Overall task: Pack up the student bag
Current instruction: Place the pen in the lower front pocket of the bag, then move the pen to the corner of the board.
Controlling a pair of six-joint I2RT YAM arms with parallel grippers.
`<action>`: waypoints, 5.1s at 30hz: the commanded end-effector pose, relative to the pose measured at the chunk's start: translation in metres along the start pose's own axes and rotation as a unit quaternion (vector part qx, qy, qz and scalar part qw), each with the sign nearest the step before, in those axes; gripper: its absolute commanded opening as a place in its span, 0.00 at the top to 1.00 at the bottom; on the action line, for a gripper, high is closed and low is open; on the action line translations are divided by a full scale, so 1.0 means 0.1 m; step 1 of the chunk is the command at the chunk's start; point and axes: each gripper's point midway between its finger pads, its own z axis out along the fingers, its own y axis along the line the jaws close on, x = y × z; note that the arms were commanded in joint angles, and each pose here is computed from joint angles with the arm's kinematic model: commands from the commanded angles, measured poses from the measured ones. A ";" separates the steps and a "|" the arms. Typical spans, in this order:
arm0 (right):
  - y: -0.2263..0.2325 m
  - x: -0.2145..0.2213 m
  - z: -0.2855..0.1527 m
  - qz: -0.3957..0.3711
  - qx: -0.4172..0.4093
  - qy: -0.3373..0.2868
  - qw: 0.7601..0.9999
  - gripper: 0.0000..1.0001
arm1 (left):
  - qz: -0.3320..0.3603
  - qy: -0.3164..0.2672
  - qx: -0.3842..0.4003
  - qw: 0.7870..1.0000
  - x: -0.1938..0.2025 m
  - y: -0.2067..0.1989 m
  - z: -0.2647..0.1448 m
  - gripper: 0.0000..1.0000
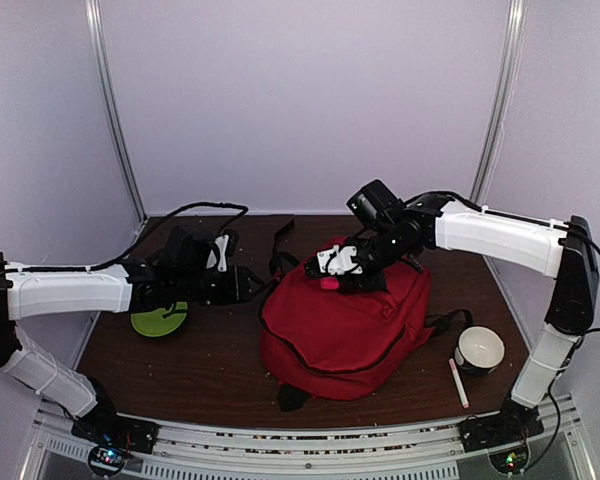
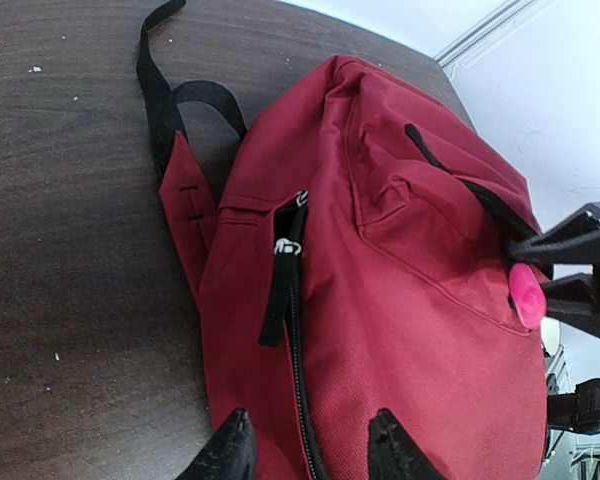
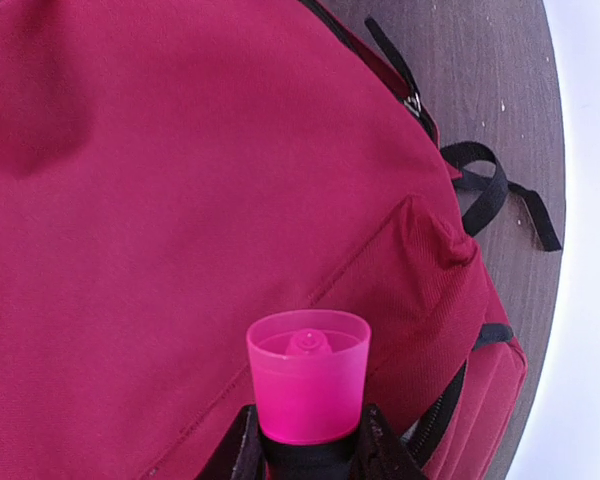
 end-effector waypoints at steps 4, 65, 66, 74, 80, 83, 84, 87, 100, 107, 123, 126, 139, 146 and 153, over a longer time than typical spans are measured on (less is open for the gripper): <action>-0.30 0.37 0.02 -0.005 0.071 0.084 0.994 0.79 | 0.003 -0.024 0.022 0.999 -0.15 -0.11 0.00 0.58; -0.70 0.89 -0.02 0.271 0.162 0.211 0.925 0.30 | 0.008 -0.030 0.019 0.999 0.02 0.03 -0.12 0.58; -0.71 0.94 0.02 0.269 0.168 0.222 0.922 0.30 | 0.008 -0.029 0.018 0.999 0.02 0.04 -0.12 0.58; -0.76 0.93 -0.14 0.280 0.185 0.211 0.918 0.33 | 0.006 -0.029 0.017 0.999 0.03 0.05 -0.11 0.58; -0.09 0.54 -0.77 0.277 0.061 0.115 0.952 0.31 | 0.013 -0.029 0.015 0.999 0.00 0.03 -0.10 0.58; 0.39 0.68 -0.96 0.229 0.010 0.128 0.965 0.29 | 0.017 -0.028 0.014 0.999 -0.01 0.02 -0.08 0.58; 0.56 0.77 -1.00 0.210 -0.006 0.137 0.968 0.29 | 0.019 -0.027 0.015 0.999 -0.02 0.01 -0.07 0.58; 1.15 1.12 -1.02 0.126 -0.067 0.176 0.974 0.30 | 0.022 -0.025 0.018 0.999 -0.03 -0.01 -0.03 0.58; 2.42 1.75 -0.91 -0.235 -0.188 0.232 0.925 0.28 | 0.010 -0.023 0.022 0.999 -0.03 -0.02 0.02 0.58; 2.51 1.95 -0.64 -0.305 -0.171 0.253 0.902 0.29 | 0.012 -0.028 0.013 0.999 -0.04 0.01 -0.06 0.58; 2.61 2.22 -0.38 -0.385 -0.168 0.267 0.867 0.40 | 0.022 -0.036 0.016 0.999 -0.13 -0.05 -0.13 0.58; 2.64 2.25 -0.34 -0.395 -0.168 0.264 0.864 0.44 | 0.023 -0.036 0.017 0.999 -0.13 -0.06 -0.13 0.58; 2.51 1.65 -0.15 -0.368 -0.184 0.181 0.893 0.71 | 0.019 -0.042 0.031 0.998 -0.12 -0.09 -0.12 0.58; 2.49 1.42 -0.07 -0.298 -0.246 0.192 0.902 0.73 | 0.027 -0.061 0.012 0.998 -0.13 0.01 -0.34 0.58; 2.42 0.84 0.08 -0.161 -0.313 0.170 0.920 0.81 | 0.052 -0.062 -0.010 0.997 -0.13 0.07 -0.47 0.57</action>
